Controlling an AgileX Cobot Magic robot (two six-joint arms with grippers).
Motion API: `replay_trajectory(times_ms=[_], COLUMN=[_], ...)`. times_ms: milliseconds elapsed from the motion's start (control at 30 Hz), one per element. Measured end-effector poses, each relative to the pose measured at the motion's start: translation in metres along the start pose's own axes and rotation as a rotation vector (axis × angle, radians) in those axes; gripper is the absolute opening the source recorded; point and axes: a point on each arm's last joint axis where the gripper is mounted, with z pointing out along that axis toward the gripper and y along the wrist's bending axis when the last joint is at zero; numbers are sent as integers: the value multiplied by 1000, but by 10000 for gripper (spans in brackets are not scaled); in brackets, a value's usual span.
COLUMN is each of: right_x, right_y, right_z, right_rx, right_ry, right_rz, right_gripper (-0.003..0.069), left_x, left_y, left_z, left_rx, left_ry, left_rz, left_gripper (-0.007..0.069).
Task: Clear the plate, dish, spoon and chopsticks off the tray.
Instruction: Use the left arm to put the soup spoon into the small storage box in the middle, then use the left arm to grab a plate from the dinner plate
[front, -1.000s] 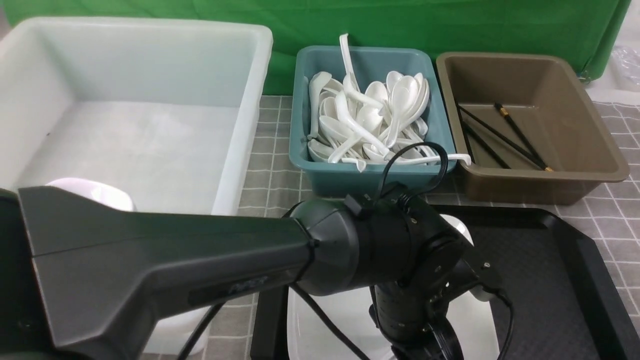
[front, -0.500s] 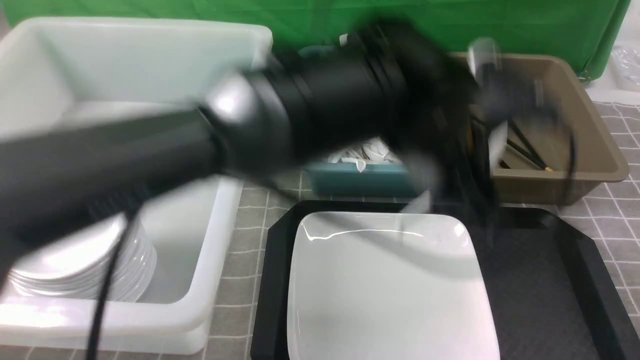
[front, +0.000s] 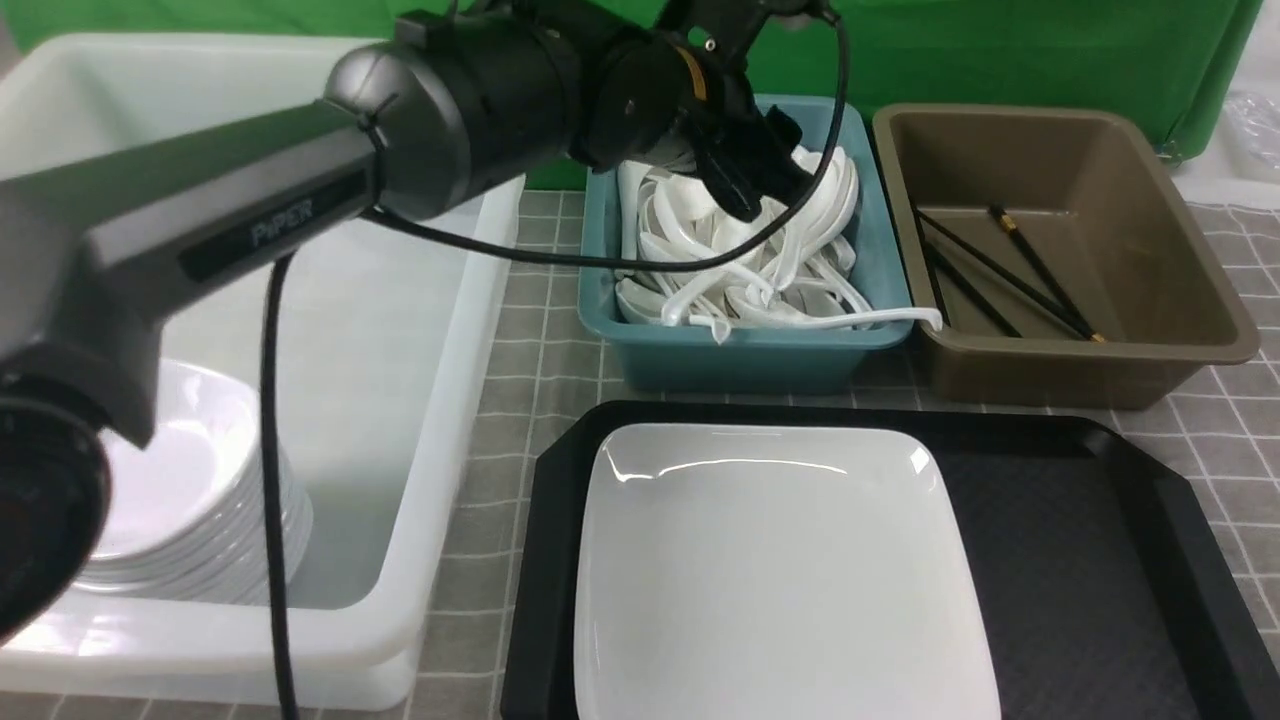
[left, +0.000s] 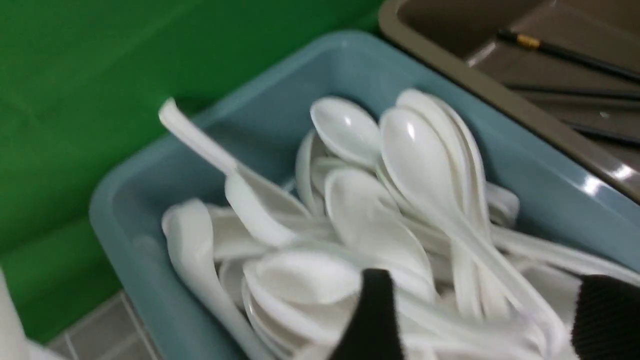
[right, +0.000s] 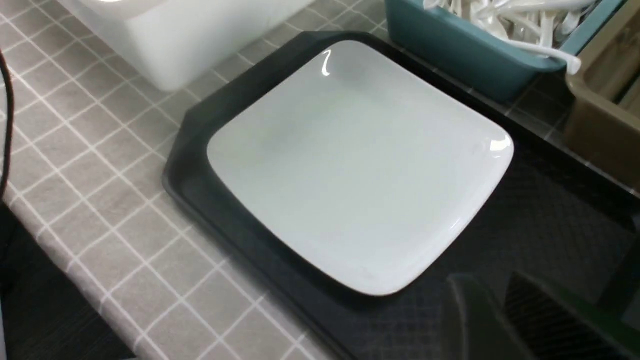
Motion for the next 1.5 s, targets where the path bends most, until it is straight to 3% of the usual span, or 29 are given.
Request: replay_trajectory(times_ms=[100,233,300,333,367,500,533,633,733,767,800,833,900,1067,1267,1500], right_x=[-1,-1,-1,-1,-1,-1,-1,-1,-1,-1,-2,-2,-2,-2,-2,-2], right_y=[0,0,0,0,0,0,0,0,0,0,0,0,0,0,0,0], right_z=[0,0,0,0,0,0,0,0,0,0,0,0,0,0,0,0], right_rx=[-1,0,0,0,0,-1,-1,-1,-1,-1,-2,-2,-2,-3,-3,-3], right_ry=[-7,-8,-8,-8,-8,-12,-15,-16,-16,-16,-18,-18,-19,-22,-22,-22], right_rz=[0,-2,-2,-2,-2,-2,-2,-3,-3,-3,-3,-3,5,28,34,65], right_gripper=[144,144,144,144,145,148,149,150,151,151,153,153,155,154,155,156], left_x=[-7,-1,23,23,48,114,124,150,164,164,166,166,169,182,195,201], left_y=[-5,-20,-41,-41,-59,-96,-102,-113,-120,-120,-122,-122,-124,-128,-132,-138], left_z=[-41,-90,-127,-127,-138,-161,-163,-163,-159,-159,-155,-154,-147,-134,-116,-97], left_rx=[20,56,171,171,271,490,514,558,575,574,566,565,551,570,576,551], left_ry=[117,207,295,295,350,420,432,480,496,494,470,468,415,372,387,366], left_rz=[1,143,367,367,477,690,723,804,855,855,854,854,870,999,1066,1071], left_gripper=[569,481,317,304,214,53,46,57,156,156,233,242,353,479,494,461])
